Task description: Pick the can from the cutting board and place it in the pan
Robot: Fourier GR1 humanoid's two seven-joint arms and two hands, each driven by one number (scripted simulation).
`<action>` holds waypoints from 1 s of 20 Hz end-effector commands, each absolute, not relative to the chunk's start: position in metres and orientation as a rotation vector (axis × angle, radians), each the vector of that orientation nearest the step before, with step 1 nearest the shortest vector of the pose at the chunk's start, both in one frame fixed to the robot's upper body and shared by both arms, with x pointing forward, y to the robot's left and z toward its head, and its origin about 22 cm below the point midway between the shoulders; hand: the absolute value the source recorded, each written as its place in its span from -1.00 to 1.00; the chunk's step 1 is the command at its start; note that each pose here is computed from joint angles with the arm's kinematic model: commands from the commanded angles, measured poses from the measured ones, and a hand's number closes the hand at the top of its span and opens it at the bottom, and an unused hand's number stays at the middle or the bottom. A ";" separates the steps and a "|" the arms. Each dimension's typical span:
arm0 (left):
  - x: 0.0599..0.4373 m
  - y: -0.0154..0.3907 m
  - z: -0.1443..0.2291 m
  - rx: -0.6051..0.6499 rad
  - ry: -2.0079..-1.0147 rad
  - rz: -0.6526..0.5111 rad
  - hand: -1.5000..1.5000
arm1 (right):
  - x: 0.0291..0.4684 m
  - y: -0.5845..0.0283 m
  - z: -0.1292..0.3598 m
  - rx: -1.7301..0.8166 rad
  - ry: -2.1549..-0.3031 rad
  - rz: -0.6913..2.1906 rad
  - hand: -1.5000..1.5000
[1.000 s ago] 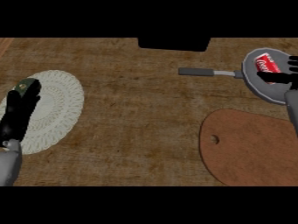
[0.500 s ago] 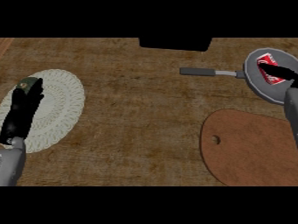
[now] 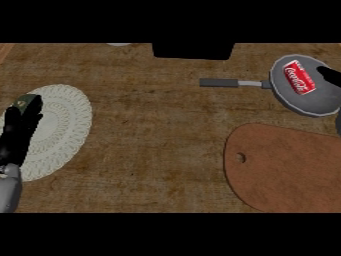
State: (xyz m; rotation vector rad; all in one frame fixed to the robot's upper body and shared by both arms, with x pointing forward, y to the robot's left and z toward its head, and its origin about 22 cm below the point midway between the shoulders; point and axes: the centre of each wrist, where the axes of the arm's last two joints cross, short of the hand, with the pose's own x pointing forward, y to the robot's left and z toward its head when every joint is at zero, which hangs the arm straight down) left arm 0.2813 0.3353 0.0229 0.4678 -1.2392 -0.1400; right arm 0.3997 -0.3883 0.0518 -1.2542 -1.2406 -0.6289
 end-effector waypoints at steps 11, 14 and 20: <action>0.247 0.356 -0.001 0.506 -1.168 -0.080 0.00 | 0.316 -0.443 0.022 -1.236 -1.278 -0.654 -1.00; 0.247 0.364 -0.002 0.529 -1.170 -0.045 0.00 | 0.275 -0.460 0.017 -1.238 -1.298 -0.655 -1.00; 0.257 0.371 0.018 0.546 -1.184 -0.063 0.00 | 0.193 -0.465 0.020 -1.205 -1.274 -0.616 -1.00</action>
